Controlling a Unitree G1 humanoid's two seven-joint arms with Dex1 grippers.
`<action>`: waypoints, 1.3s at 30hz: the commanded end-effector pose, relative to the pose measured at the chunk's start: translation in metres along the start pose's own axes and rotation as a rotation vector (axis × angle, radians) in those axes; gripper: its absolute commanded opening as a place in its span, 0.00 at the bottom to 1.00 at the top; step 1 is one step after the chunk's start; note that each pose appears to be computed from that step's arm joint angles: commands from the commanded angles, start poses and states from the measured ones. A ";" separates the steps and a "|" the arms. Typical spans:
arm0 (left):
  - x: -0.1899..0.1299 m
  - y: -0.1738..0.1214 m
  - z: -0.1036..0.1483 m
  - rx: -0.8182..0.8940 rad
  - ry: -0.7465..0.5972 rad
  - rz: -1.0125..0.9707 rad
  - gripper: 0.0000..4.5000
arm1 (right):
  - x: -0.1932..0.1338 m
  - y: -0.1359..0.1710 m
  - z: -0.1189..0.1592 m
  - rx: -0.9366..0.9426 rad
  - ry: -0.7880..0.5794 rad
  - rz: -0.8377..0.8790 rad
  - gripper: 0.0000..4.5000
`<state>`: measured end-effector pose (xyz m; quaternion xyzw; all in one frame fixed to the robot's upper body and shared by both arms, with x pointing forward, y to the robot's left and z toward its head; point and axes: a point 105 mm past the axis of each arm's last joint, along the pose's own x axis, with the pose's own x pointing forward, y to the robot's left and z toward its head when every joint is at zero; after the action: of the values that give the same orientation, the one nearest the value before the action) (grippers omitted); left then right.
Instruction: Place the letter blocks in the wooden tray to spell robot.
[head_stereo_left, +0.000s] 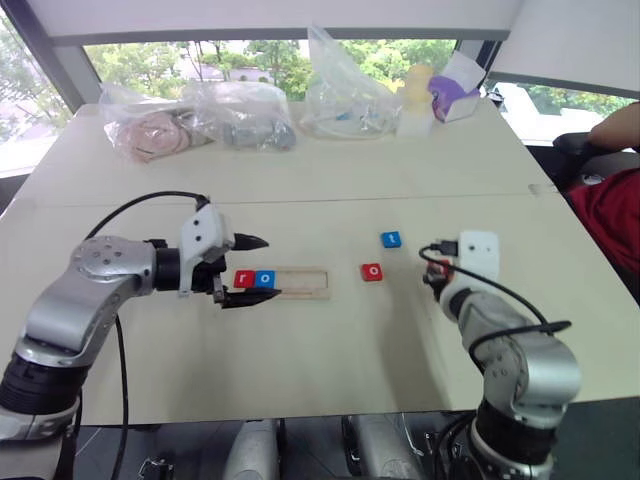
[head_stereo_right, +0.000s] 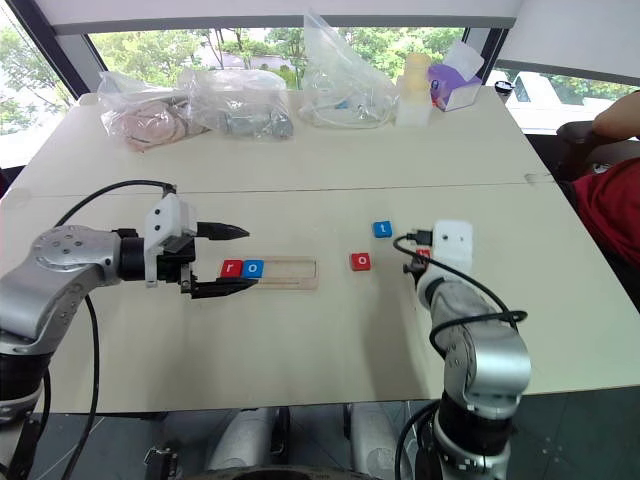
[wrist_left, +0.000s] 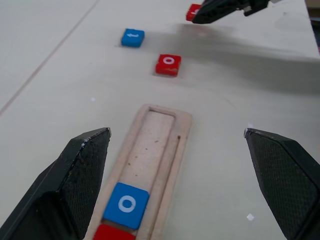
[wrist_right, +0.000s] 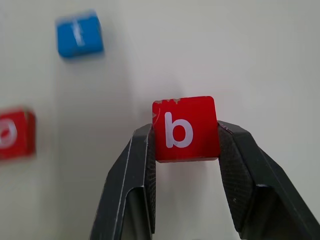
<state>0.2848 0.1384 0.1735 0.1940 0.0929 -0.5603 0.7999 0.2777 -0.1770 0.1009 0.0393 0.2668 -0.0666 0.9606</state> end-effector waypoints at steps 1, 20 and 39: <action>0.001 0.006 0.005 0.054 -0.002 0.001 1.00 | -0.007 0.005 -0.004 0.048 0.017 0.013 0.26; -0.012 0.006 0.012 0.007 -0.016 -0.063 1.00 | -0.013 0.008 0.067 -0.011 -0.261 0.374 0.99; -0.004 -0.029 0.009 0.012 0.018 -0.169 1.00 | 0.021 -0.057 0.012 -0.673 -0.115 0.856 0.99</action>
<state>0.2564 0.1296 0.1708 0.1797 0.1243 -0.6259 0.7486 0.2911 -0.2410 0.0894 -0.1476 0.2006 0.4012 0.8815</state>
